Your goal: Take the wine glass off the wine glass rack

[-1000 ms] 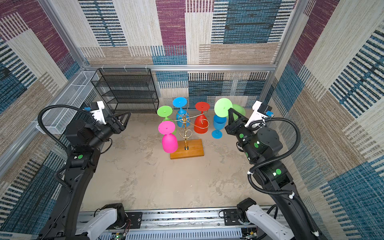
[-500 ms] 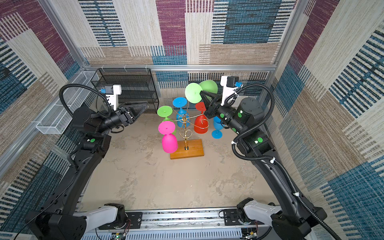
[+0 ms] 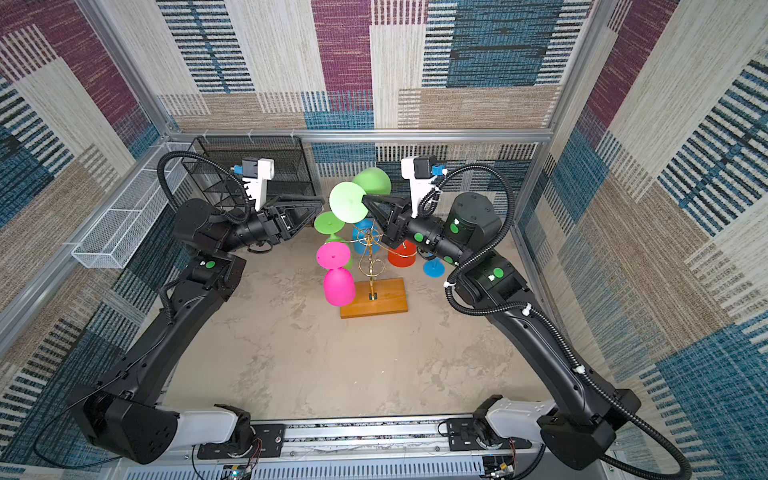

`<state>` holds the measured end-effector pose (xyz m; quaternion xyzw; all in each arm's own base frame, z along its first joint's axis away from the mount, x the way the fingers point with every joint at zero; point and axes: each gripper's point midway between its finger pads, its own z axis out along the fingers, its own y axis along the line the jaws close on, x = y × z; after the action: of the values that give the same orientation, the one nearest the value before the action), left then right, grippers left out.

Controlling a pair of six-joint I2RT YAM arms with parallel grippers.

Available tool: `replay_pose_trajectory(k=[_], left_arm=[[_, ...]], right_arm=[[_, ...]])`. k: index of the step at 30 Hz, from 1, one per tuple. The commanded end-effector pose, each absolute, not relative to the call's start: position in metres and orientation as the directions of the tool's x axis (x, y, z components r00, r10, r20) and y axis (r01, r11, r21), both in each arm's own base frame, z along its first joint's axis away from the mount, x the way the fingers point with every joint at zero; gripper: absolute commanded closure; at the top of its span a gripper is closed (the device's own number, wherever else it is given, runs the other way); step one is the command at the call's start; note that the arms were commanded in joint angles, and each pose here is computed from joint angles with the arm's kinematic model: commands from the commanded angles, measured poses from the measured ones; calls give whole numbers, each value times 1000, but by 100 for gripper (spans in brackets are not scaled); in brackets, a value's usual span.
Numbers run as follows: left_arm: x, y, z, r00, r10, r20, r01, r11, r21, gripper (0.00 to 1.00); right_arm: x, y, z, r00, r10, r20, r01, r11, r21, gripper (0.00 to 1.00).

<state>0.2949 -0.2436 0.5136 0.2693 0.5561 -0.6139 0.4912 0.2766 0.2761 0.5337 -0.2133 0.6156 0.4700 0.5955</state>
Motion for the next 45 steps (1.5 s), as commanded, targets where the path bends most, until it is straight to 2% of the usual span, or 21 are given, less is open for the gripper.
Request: replay_pose_trajectory(k=[1, 6, 11, 15, 18, 24, 25, 27, 30, 32, 35, 39, 41, 45], left_arm=[[289, -246, 524, -327, -314, -891, 925, 86, -370, 58], [283, -250, 525, -329, -309, -892, 929, 61, -364, 64], [283, -253, 525, -345, -307, -887, 926, 42, -375, 75], [282, -255, 530, -352, -318, -880, 928, 2, -372, 91], [281, -256, 532, -373, -324, -870, 922, -29, -385, 99], [278, -253, 544, -396, -361, -844, 915, -74, -398, 100], [279, -252, 545, -406, -369, -836, 910, -78, -407, 100], [281, -250, 551, -431, -384, -816, 897, -85, -434, 100], [287, -242, 558, -476, -416, -775, 868, -80, -490, 100], [292, -234, 560, -504, -441, -742, 845, -74, -530, 100], [302, -225, 559, -552, -466, -692, 803, -71, -592, 100], [306, -220, 559, -587, -477, -654, 774, -92, -627, 100], [306, -219, 561, -597, -478, -644, 767, -104, -634, 100], [305, -217, 563, -613, -483, -625, 754, -122, -646, 100]], right_arm=[[270, 283, 550, -156, 322, -934, -853, 433, 292, 100], [272, 295, 546, -173, 314, -934, -856, 421, 300, 100], [277, 299, 542, -178, 313, -933, -849, 430, 307, 100], [279, 302, 539, -183, 310, -933, -849, 429, 309, 100], [280, 304, 537, -186, 306, -934, -849, 428, 310, 100], [280, 304, 535, -183, 297, -937, -846, 437, 304, 100], [281, 303, 535, -175, 293, -940, -844, 446, 296, 94], [278, 292, 546, -132, 313, -941, -834, 478, 276, 68], [273, 270, 552, -49, 321, -946, -799, 556, 230, 35], [270, 256, 553, 31, 292, -956, -770, 617, 164, 23], [271, 241, 544, 153, 202, -967, -711, 702, 35, 11], [284, 234, 528, 270, 66, -961, -614, 781, -119, 3], [292, 242, 517, 317, -8, -948, -595, 777, -205, 0], [299, 264, 505, 388, -69, -919, -610, 728, -313, 1]])
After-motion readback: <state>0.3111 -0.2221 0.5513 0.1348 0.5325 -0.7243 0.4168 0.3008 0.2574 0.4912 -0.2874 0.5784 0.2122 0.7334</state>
